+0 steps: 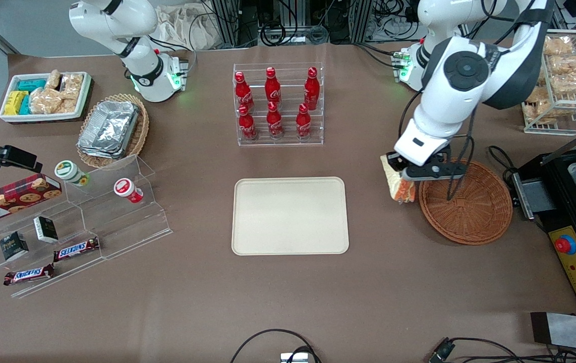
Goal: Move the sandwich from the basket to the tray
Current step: 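Carry the sandwich with the left gripper over to the cream tray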
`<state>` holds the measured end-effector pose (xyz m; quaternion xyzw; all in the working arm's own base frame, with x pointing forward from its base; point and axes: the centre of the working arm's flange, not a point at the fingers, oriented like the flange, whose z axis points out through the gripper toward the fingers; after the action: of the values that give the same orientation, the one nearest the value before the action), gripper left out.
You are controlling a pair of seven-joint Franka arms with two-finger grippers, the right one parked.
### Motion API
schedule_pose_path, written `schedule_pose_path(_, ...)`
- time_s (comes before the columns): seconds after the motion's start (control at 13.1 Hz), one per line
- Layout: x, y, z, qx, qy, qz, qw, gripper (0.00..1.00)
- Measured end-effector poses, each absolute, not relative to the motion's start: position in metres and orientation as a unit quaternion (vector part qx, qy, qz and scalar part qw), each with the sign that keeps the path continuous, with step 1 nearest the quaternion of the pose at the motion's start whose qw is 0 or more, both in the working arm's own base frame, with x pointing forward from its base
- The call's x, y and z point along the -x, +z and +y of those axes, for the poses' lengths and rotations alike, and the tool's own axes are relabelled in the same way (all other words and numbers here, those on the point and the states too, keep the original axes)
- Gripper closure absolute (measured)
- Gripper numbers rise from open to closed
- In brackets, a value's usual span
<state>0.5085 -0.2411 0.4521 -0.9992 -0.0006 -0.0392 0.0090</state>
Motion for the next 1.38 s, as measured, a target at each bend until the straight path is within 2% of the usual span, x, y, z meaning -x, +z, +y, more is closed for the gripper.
schedule_pose_path(0.31,-0.507,0.442,-0.282,0.998,-0.033,0.046,0.002,0.85)
schedule_pose_path(0.69,-0.497,0.410,-0.359,0.997,-0.044,0.062,0.026,0.85)
schedule_pose_path(1.38,-0.502,0.326,-0.413,0.993,-0.007,0.113,0.034,0.85)
